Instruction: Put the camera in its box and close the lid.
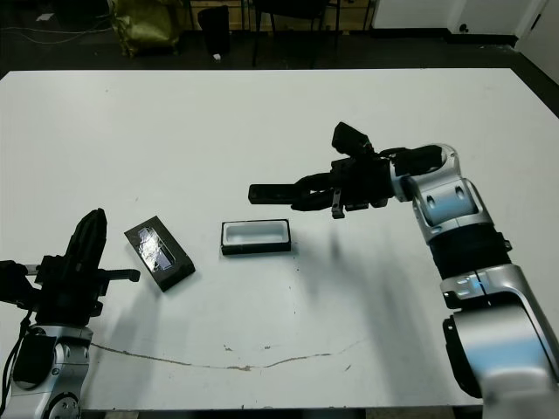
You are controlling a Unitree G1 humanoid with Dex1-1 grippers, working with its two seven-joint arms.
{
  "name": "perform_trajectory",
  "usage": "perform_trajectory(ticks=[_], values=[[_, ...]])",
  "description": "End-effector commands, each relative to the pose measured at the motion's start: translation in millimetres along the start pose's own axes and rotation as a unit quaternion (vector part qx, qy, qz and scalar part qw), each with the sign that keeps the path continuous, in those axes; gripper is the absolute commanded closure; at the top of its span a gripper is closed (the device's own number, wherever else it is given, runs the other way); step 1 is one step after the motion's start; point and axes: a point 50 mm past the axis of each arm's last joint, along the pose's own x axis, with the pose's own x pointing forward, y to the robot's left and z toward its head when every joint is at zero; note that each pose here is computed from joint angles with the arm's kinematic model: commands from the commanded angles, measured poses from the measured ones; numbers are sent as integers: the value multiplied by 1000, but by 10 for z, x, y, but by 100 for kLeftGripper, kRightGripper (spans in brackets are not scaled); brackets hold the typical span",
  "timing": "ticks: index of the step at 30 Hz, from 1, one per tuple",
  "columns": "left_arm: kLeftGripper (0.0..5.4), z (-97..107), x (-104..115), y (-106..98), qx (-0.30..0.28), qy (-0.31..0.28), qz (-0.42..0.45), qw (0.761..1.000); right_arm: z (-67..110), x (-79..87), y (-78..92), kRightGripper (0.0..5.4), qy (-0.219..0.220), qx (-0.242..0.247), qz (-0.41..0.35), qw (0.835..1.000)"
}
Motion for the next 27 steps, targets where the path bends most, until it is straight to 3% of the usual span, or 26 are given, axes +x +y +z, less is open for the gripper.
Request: perform_trajectory(ticks=[1, 16, 27], values=[[540, -50, -26, 31, 5, 12, 3, 1000, 60, 29, -23, 505, 17, -22, 21, 999], [540, -64, -40, 45, 9, 10, 6, 1000, 274, 210, -110, 505, 58, -51, 71, 994], [540, -68, -45, 38, 11, 11, 9, 1000, 273, 288, -77, 505, 76, -68, 86, 991]])
